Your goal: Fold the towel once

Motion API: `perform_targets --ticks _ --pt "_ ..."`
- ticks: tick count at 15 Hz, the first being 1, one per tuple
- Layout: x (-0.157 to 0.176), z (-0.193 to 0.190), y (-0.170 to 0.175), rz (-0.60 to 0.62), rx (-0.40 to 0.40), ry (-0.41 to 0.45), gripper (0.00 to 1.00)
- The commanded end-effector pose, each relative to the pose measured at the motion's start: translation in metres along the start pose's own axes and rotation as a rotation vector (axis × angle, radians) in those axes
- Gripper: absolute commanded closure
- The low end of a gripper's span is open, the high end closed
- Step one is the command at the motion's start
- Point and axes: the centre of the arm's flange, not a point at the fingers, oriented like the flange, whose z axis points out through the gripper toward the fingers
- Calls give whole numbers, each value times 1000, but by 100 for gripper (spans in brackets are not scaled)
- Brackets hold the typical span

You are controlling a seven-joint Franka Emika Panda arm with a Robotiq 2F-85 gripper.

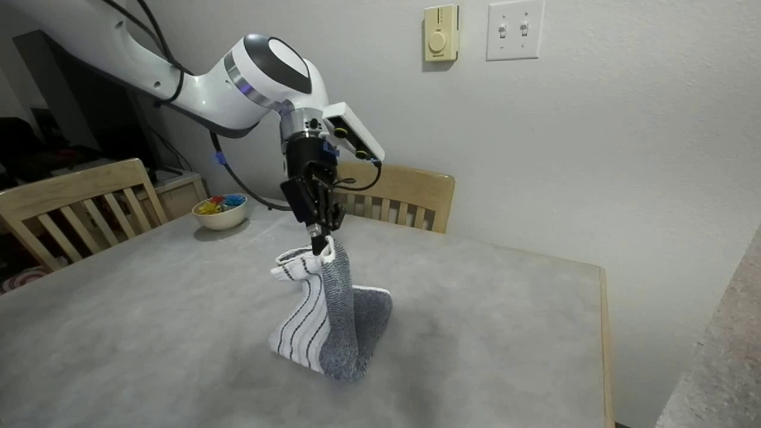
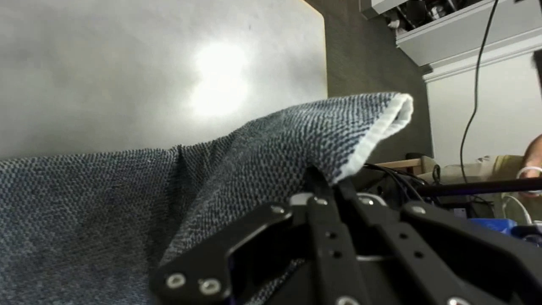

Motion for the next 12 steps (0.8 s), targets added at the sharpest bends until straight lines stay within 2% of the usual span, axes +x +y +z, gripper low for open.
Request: perform_targets --ticks 1,3,8,12 --pt "-13 6 2 -158 102 7 98" --pt "-12 9 -1 -210 137 -31 98" --pt "-2 4 13 -252 155 -183 98" --pt "21 -2 25 -293 175 -234 98"
